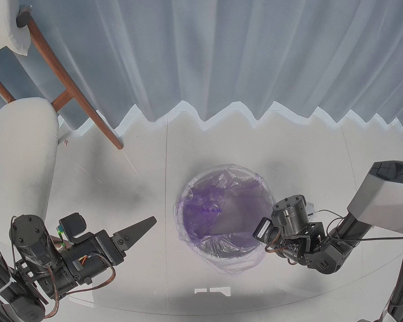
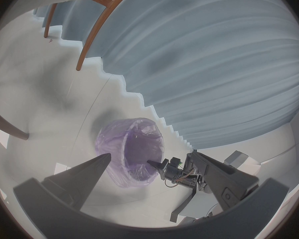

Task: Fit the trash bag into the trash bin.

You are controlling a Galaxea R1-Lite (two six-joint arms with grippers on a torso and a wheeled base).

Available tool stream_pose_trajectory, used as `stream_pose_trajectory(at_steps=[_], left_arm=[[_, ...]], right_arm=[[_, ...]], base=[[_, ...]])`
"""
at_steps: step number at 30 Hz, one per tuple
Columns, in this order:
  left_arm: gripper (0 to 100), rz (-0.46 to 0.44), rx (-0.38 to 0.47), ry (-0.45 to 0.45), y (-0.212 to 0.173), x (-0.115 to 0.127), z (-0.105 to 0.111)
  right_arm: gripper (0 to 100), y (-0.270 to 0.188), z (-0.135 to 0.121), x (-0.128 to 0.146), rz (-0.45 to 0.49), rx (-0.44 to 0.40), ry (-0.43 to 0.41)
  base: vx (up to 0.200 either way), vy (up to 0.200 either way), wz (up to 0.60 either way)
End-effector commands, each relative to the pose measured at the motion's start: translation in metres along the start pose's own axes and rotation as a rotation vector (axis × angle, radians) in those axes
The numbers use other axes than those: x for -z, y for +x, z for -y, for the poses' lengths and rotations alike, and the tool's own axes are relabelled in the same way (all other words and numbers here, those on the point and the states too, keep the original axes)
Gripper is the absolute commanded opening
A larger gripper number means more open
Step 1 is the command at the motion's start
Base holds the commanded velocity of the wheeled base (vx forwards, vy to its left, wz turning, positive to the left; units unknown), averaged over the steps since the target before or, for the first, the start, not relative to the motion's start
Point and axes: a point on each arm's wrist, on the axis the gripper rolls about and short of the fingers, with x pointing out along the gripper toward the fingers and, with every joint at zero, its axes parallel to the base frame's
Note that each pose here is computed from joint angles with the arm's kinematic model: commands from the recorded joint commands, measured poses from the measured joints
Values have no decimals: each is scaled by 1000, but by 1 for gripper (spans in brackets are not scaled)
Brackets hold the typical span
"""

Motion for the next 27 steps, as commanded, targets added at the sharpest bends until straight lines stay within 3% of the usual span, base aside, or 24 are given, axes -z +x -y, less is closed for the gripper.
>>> stream_pose_trajectory(at_steps=[1,9,10,20,27], left_arm=[[100,-8,-16,1,1,2,-2],[100,-11,-9,7,0,3,-1],[100,-10,-8,8,0,3,0],[100,45,-47,48,-4,0,-1],[100,12,-64,47,-8,5,-2]], right_arm=[[0,0,2,3,-16,19,-8],[0,0,-3,18,-36,17,-40],[100,1,-3,21,-38,22,-45],[100,0,-3,23,-25,28,-45],[100,-30,-6,5,2,-20,-18]], base=[[0,0,0],[0,0,0],[0,0,0],[0,0,0],[0,0,0]])
